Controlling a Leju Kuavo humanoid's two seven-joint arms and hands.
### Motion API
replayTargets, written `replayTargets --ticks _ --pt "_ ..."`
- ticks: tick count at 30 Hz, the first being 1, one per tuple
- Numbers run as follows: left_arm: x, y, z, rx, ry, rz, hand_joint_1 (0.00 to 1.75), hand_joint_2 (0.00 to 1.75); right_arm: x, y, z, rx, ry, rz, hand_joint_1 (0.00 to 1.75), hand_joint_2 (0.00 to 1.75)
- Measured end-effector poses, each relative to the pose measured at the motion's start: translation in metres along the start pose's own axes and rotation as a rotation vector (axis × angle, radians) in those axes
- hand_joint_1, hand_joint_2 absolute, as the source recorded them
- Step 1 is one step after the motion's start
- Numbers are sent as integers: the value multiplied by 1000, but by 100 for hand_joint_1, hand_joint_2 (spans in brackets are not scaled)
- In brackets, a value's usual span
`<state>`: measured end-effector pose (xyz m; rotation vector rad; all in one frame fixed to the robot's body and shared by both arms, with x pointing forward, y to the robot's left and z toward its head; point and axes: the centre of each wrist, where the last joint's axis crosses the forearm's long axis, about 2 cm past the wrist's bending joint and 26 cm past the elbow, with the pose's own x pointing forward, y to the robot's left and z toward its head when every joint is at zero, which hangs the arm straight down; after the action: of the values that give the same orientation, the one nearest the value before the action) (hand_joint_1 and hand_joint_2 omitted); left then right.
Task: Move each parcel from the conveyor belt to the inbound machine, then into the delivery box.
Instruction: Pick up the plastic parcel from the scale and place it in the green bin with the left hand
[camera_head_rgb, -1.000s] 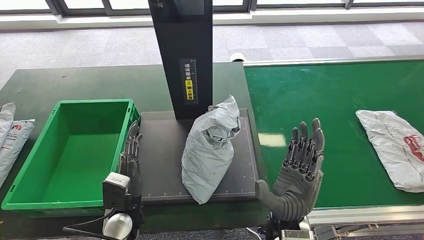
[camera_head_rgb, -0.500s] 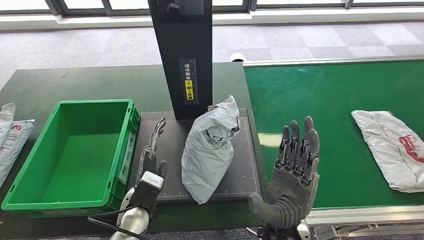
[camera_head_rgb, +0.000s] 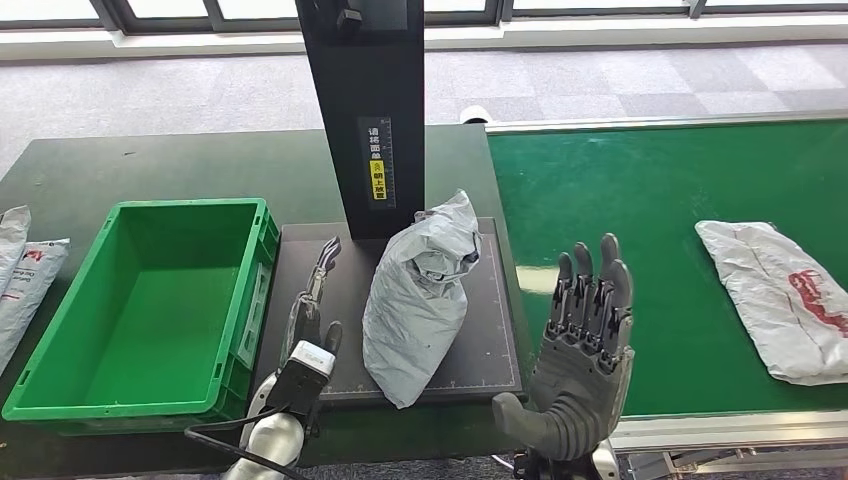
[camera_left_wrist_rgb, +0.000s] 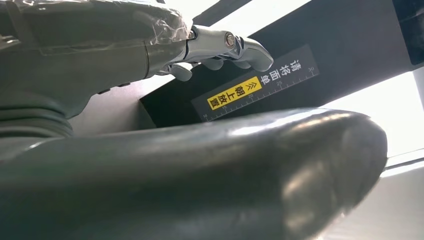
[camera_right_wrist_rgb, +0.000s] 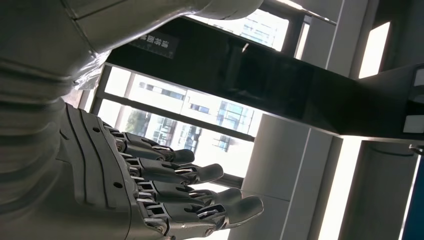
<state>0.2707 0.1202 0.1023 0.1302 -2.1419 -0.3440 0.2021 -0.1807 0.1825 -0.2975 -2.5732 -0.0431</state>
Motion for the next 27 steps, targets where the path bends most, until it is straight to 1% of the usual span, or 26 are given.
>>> replayTargets --ticks 11,15,18,22,26,27 --pt "0 0 0 0 0 0 0 0 0 0 0 1 0 0 0 175" --pt "-1 -3 -1 7 12 25 0 175 0 2 -3 5 -14 -15 0 175" --pt "1 -6 -3 4 20 37 0 175 -1 3 -6 9 -22 -23 0 175" --pt "1 -10 -3 -49 43 5 0 0 0 4 -5 23 -24 -35 0 175" --pt "1 -18 -4 -148 46 -82 0 175 1 6 -6 41 -35 -50 0 175" --pt "1 -21 -5 -175 45 -116 0 175 1 7 -7 46 -39 -54 0 175"
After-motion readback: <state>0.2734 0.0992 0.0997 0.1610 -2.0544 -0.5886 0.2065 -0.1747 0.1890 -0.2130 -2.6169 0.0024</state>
